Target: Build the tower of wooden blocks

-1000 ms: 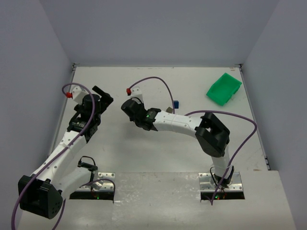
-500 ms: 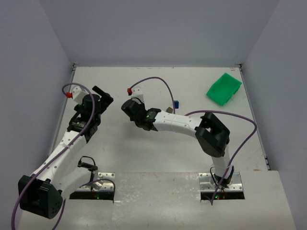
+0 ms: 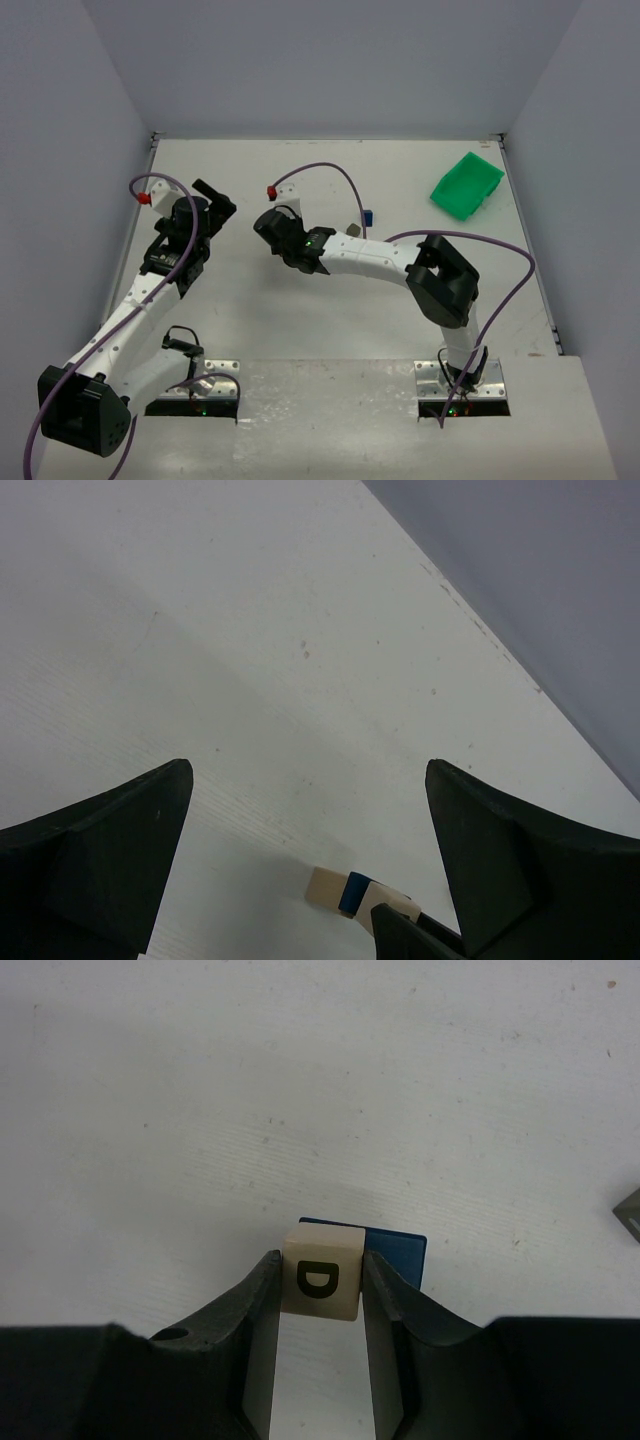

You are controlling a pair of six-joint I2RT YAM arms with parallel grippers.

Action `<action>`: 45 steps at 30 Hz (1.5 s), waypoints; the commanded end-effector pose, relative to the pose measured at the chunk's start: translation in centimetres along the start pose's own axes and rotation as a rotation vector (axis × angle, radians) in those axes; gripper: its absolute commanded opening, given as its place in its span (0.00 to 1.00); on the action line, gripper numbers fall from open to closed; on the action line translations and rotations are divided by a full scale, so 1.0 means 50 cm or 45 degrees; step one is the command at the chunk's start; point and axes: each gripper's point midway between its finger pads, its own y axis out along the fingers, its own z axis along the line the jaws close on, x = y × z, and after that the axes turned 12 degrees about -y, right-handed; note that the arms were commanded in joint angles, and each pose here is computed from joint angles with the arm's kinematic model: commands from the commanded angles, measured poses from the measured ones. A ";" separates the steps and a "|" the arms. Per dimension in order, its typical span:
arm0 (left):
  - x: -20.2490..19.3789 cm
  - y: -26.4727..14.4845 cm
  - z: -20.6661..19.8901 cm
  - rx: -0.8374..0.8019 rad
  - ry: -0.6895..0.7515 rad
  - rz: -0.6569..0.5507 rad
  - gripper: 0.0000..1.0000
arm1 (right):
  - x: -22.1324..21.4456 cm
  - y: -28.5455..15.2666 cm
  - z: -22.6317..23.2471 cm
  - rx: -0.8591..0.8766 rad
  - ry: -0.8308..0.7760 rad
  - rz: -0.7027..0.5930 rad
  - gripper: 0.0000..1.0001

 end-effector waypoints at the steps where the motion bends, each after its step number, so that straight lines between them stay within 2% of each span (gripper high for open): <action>1: 0.014 -0.001 -0.013 -0.018 -0.021 -0.022 1.00 | 0.047 -0.014 -0.010 0.001 0.082 -0.068 0.35; 30: 0.011 0.000 -0.014 -0.021 -0.019 -0.015 1.00 | 0.048 0.000 -0.020 -0.038 0.090 -0.071 0.45; 45: 0.010 0.000 -0.015 -0.026 -0.018 -0.011 1.00 | 0.054 0.017 -0.028 -0.080 0.060 -0.078 0.46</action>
